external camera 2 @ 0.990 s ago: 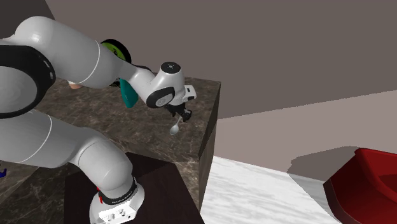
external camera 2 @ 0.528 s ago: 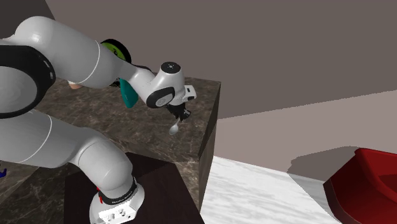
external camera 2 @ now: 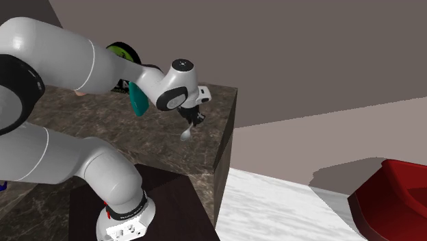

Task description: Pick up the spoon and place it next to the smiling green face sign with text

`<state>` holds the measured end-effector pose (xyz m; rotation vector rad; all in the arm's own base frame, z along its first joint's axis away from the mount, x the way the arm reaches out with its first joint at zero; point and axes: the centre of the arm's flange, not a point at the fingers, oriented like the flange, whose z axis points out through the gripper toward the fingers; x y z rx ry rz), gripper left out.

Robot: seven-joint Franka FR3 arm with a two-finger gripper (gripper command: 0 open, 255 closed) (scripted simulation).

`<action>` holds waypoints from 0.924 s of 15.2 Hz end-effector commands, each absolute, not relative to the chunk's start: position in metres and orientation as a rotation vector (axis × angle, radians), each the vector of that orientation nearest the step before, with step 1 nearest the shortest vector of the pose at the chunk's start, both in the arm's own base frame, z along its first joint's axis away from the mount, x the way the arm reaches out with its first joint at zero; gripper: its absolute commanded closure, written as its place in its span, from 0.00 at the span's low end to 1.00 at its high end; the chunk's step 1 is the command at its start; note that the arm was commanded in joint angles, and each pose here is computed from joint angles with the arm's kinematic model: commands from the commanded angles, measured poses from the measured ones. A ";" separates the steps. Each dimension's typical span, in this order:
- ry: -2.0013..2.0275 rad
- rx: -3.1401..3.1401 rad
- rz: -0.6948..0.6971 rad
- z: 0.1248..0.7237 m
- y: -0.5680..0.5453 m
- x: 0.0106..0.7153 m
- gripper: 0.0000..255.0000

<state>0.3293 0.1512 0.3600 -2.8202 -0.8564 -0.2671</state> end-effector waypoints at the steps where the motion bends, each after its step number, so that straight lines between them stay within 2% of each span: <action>1: -0.857 -2.820 -0.266 0.370 0.152 0.330 1.00; 14: -0.857 -2.820 -0.266 0.439 0.152 0.330 1.00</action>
